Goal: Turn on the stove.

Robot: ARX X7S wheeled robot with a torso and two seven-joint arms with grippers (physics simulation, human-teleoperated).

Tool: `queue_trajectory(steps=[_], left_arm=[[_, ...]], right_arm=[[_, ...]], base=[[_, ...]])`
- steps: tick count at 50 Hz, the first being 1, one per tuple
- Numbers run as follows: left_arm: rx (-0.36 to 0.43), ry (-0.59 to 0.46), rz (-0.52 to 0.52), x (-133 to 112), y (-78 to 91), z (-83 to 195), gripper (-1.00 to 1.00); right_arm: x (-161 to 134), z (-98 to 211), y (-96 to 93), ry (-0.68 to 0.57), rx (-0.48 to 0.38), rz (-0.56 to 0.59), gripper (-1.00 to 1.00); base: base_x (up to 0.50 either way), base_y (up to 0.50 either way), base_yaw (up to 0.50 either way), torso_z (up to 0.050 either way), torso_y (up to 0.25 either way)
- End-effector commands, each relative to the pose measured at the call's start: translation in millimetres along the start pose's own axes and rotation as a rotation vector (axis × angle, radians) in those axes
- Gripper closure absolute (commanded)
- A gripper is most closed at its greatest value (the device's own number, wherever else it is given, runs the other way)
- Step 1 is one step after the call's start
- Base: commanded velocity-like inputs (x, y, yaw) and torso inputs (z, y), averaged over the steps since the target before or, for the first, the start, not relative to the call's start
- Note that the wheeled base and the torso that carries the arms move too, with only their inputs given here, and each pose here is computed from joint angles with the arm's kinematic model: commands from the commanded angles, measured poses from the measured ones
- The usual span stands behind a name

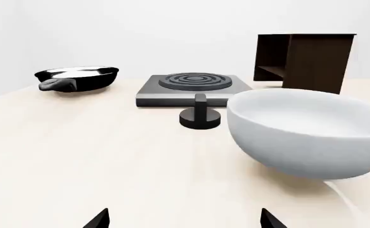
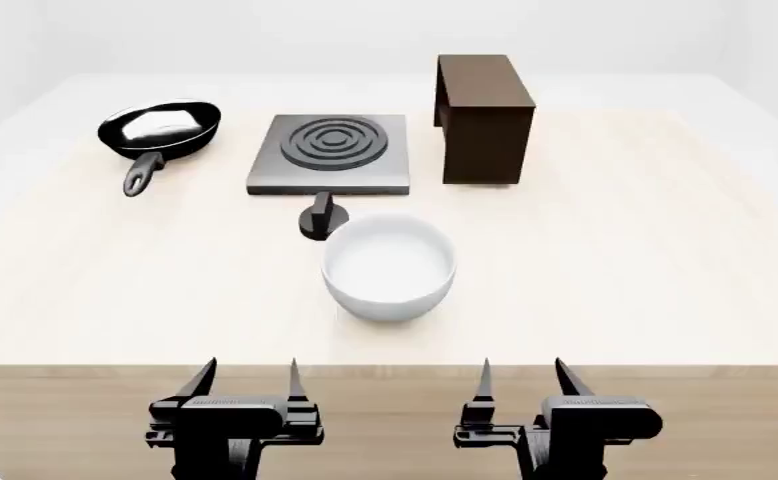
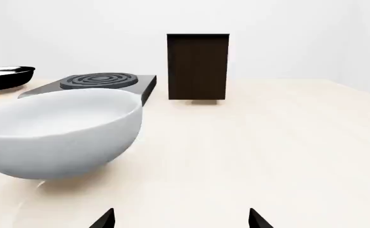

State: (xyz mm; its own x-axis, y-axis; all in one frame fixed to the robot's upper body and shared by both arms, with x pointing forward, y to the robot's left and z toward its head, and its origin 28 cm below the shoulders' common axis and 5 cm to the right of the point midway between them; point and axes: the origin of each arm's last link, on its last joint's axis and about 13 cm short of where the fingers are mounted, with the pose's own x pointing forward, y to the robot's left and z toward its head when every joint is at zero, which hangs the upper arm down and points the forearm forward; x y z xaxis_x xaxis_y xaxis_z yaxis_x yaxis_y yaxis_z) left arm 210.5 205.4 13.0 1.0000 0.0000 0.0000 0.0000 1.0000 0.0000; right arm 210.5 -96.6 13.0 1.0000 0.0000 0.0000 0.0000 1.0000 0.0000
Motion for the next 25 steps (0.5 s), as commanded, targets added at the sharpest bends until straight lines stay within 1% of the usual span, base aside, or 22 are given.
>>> queue_trajectory(steps=[1, 5, 6, 8, 11, 12, 14, 15, 16, 17, 18, 19, 20, 21, 23, 24, 25], left_arm=[[0.0, 0.0, 0.0, -0.6, -0.1, -0.6, -1.0], [-0.004, -0.006, -0.012, 1.0, 0.3, -0.5, -1.0], [0.007, -0.022, -0.049, 1.9, -0.7, 0.6, -1.0], [0.009, -0.02, -0.041, 1.5, -1.3, 1.4, -1.0], [0.005, -0.023, -0.041, 1.8, -0.5, 0.7, -1.0], [0.047, -0.05, -0.032, -0.1, -1.2, 3.6, -1.0], [0.092, -0.059, -0.042, -1.3, -3.6, 6.6, -1.0], [0.122, -0.071, -0.032, -2.7, -4.5, 8.7, -1.0], [0.188, -0.096, -0.036, -5.1, -7.0, 12.9, -1.0], [0.203, -0.103, -0.038, -5.9, -8.2, 14.4, -1.0], [0.263, -0.126, -0.049, -7.0, -10.6, 18.1, -1.0], [0.298, -0.138, -0.053, -8.2, -12.3, 20.6, -1.0], [0.345, -0.137, -0.036, -9.3, -14.3, 22.7, -1.0], [0.405, -0.144, -0.034, -10.9, -17.2, 25.3, -1.0], [0.474, -0.139, -0.02, -11.8, -19.8, 27.0, -1.0], [0.541, -0.14, -0.002, -13.2, -22.6, 28.5, -1.0], [0.561, -0.148, 0.01, -14.5, -23.8, 29.8, -1.0]], right_arm=[[1.1, -1.2, 0.6, 0.0, 0.0, 0.0, -1.0], [-1.5, 1.0, 0.0, -0.012, -0.004, -0.003, -1.0], [-2.4, 3.2, -0.4, -0.026, 0.025, 0.025, -1.0], [-3.7, 3.6, -0.5, -0.03, -0.022, 0.031, -1.0], [-4.8, 3.1, 0.1, -0.042, -0.028, 0.027, -1.0], [-5.9, 3.4, 1.2, -0.061, -0.03, 0.035, -1.0], [-7.7, 4.7, 1.9, -0.083, -0.037, 0.041, -1.0], [-8.3, 5.2, 2.1, -0.1, -0.043, 0.04, -1.0], [-10.0, 6.6, 2.4, -0.127, -0.044, 0.059, -1.0], [-11.4, 7.8, 2.7, -0.144, -0.041, 0.068, -1.0], [-12.9, 12.2, 1.3, -0.181, -0.019, 0.058, -1.0], [-13.7, 14.3, 0.8, -0.199, -0.009, 0.058, -1.0], [-14.9, 16.9, 0.2, -0.22, 0.009, 0.061, -1.0], [-16.3, 19.4, -0.4, -0.257, 0.005, 0.061, -1.0], [-18.8, 22.3, -0.4, -0.299, 0.005, 0.054, -1.0], [-21.7, 25.6, -0.4, -0.35, 0.009, 0.051, -1.0], [-23.1, 26.6, -0.3, -0.368, 0.013, 0.051, -1.0]], base=[[0.0, 0.0, 0.0, 0.0, 0.0], [0.0, 0.0, 0.0, 0.0, 0.0], [0.0, 0.0, 0.0, 0.0, 0.0], [0.0, 0.0, 0.0, 0.0, 0.0], [0.0, 0.0, 0.0, 0.0, 0.0], [0.0, 0.0, 0.0, 0.0, 0.0], [0.0, 0.0, 0.0, 0.0, 0.0], [0.0, 0.0, 0.0, 0.0, 0.0], [0.0, 0.0, 0.0, 0.0, 0.0], [0.0, 0.0, 0.0, 0.0, 0.0], [0.0, 0.0, 0.0, 0.0, 0.0], [0.0, 0.0, 0.0, 0.0, 0.0], [0.0, 0.0, 0.0, 0.0, 0.0], [0.0, 0.0, 0.0, 0.0, 0.0], [0.0, 0.0, 0.0, 0.0, 0.0], [0.0, 0.0, 0.0, 0.0, 0.0], [0.0, 0.0, 0.0, 0.0, 0.0]])
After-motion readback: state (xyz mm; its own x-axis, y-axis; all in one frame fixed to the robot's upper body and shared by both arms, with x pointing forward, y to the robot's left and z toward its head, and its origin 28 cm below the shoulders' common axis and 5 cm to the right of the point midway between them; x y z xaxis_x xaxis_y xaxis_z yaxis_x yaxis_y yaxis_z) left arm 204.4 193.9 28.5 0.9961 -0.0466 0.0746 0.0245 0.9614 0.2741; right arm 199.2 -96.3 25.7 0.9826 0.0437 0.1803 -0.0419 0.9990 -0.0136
